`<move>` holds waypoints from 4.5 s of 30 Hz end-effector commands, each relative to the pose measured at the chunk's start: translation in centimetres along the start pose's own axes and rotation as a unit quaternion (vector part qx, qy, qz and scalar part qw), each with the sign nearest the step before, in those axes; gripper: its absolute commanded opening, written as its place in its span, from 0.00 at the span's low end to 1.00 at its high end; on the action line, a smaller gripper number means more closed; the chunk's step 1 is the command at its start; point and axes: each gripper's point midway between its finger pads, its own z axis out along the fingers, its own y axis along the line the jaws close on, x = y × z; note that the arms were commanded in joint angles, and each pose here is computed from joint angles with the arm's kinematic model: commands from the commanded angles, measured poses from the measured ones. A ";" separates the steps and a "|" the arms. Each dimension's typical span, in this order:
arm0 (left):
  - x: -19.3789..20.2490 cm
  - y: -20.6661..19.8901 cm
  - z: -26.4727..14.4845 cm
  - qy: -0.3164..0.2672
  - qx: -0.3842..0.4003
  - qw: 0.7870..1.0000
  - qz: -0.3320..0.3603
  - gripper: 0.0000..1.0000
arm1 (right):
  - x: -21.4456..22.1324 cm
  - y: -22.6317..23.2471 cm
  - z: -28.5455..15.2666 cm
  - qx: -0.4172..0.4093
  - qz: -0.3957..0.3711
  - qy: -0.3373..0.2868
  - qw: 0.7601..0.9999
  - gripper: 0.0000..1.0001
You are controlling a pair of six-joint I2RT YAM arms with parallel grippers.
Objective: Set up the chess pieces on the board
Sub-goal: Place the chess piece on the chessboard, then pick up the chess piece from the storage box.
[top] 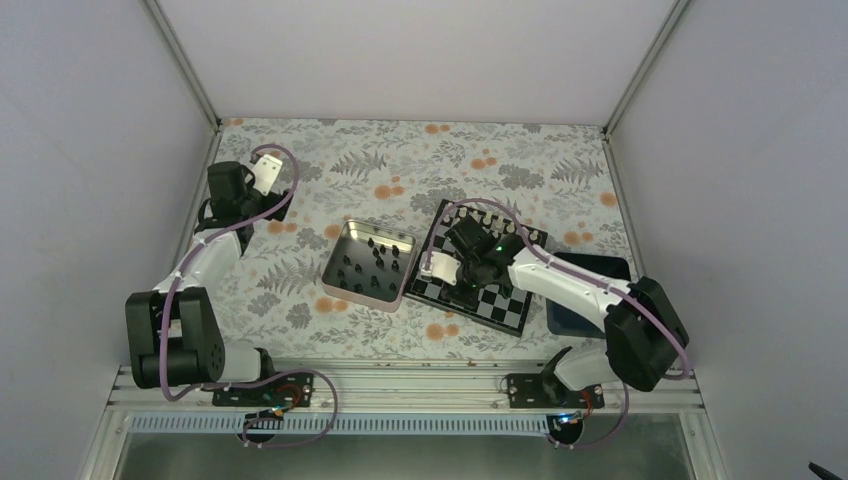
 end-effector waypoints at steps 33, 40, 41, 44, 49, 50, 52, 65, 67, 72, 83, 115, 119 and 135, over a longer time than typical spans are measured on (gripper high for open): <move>-0.3 0.2 -0.4 -0.013 -0.002 1.000 -0.004 1.00 | -0.3 -2.5 2.2 0.017 -0.009 0.031 0.999 0.08; -0.1 0.1 -0.3 -0.010 -0.002 1.000 -0.003 1.00 | -0.2 -2.3 2.6 0.005 -0.011 0.037 0.999 0.08; -0.1 0.1 -0.3 -0.010 -0.002 1.000 -0.003 1.00 | -0.2 -2.3 2.7 0.003 -0.011 0.038 0.999 0.08; -0.1 0.1 -0.3 -0.010 -0.002 1.000 -0.003 1.00 | -0.1 -2.2 2.9 0.000 -0.010 0.041 0.999 0.08; 0.0 0.1 -0.2 -0.009 -0.002 1.000 -0.003 1.00 | -0.1 -2.2 2.9 -0.002 -0.010 0.042 0.999 0.08; 0.0 0.1 -0.2 -0.009 -0.001 1.000 -0.004 1.00 | -0.1 -2.1 2.9 -0.002 -0.010 0.042 0.999 0.08; 0.0 0.1 -0.2 -0.010 -0.002 1.000 -0.003 1.00 | 0.0 -2.1 2.9 -0.003 -0.009 0.044 0.999 0.08; 0.1 0.0 -0.2 -0.009 -0.001 1.000 -0.004 1.00 | 0.2 -1.8 3.2 -0.012 -0.009 0.048 0.999 0.14; 0.1 0.0 -0.2 -0.008 -0.001 1.000 -0.004 1.00 | 0.2 -1.8 3.2 -0.012 -0.008 0.047 0.999 0.15; 0.0 0.1 -0.2 -0.008 -0.001 1.000 -0.004 1.00 | -0.1 -1.9 2.8 -0.008 -0.007 0.043 0.999 0.23; -0.2 0.1 -0.4 -0.012 -0.002 1.000 -0.002 1.00 | -3.8 -3.2 -0.5 0.020 -0.015 0.000 1.000 0.30; -0.8 0.2 -1.0 -0.026 -0.004 1.000 0.000 1.00 | -15.1 -5.6 8.7 -0.028 -0.069 -0.021 0.997 0.37; -0.8 0.2 -1.0 -0.026 -0.005 1.000 0.001 1.00 | -15.1 -5.4 9.4 -0.031 -0.072 -0.020 0.997 0.37; -0.6 -0.1 -0.9 -0.028 -0.001 1.000 0.001 1.00 | -15.3 -5.2 11.1 -0.039 -0.075 -0.010 0.996 0.21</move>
